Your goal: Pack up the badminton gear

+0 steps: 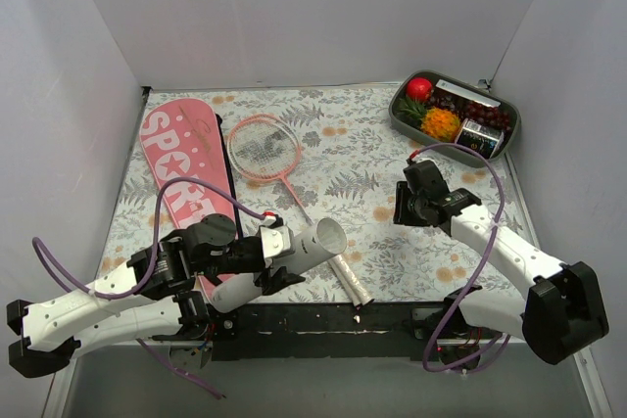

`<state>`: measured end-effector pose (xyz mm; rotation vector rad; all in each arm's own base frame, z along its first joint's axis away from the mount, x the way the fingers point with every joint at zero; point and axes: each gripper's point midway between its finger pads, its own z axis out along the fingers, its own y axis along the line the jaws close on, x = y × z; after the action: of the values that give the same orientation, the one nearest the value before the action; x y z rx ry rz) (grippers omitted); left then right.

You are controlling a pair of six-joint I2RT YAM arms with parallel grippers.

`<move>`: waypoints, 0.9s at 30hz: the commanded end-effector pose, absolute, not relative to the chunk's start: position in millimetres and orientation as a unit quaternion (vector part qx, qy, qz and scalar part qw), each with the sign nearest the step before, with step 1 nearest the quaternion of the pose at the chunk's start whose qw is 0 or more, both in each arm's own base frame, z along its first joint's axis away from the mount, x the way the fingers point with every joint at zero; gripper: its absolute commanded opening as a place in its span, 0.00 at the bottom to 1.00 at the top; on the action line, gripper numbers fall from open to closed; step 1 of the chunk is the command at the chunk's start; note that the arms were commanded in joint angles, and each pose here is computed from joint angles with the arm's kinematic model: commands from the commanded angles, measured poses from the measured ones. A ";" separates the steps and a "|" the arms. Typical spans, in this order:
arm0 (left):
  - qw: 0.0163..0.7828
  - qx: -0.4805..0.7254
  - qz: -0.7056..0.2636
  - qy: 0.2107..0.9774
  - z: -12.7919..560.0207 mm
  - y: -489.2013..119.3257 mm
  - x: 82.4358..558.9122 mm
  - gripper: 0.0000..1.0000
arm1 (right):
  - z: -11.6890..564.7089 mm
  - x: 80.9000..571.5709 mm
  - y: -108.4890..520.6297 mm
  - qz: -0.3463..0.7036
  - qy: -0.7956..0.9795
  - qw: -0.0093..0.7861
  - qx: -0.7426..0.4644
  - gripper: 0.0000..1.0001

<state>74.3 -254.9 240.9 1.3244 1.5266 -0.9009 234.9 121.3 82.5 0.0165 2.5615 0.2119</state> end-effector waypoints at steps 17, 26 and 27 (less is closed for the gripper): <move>0.469 0.527 -0.384 0.596 257.9 -256.6 70.2 0.14 | 49.9 228.6 97.0 0.017 0.965 0.259 0.023 0.46; 0.474 0.525 -0.382 0.595 258.3 -254.9 70.7 0.14 | 35.9 229.7 94.7 0.001 0.969 0.245 0.026 0.41; 0.474 0.526 -0.381 0.595 258.2 -255.4 70.8 0.14 | 34.5 230.3 95.3 0.002 0.969 0.245 0.026 0.40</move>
<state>70.9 -251.9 247.1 1.3110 1.4992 -0.9151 223.4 95.6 36.7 0.0510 2.6642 0.0166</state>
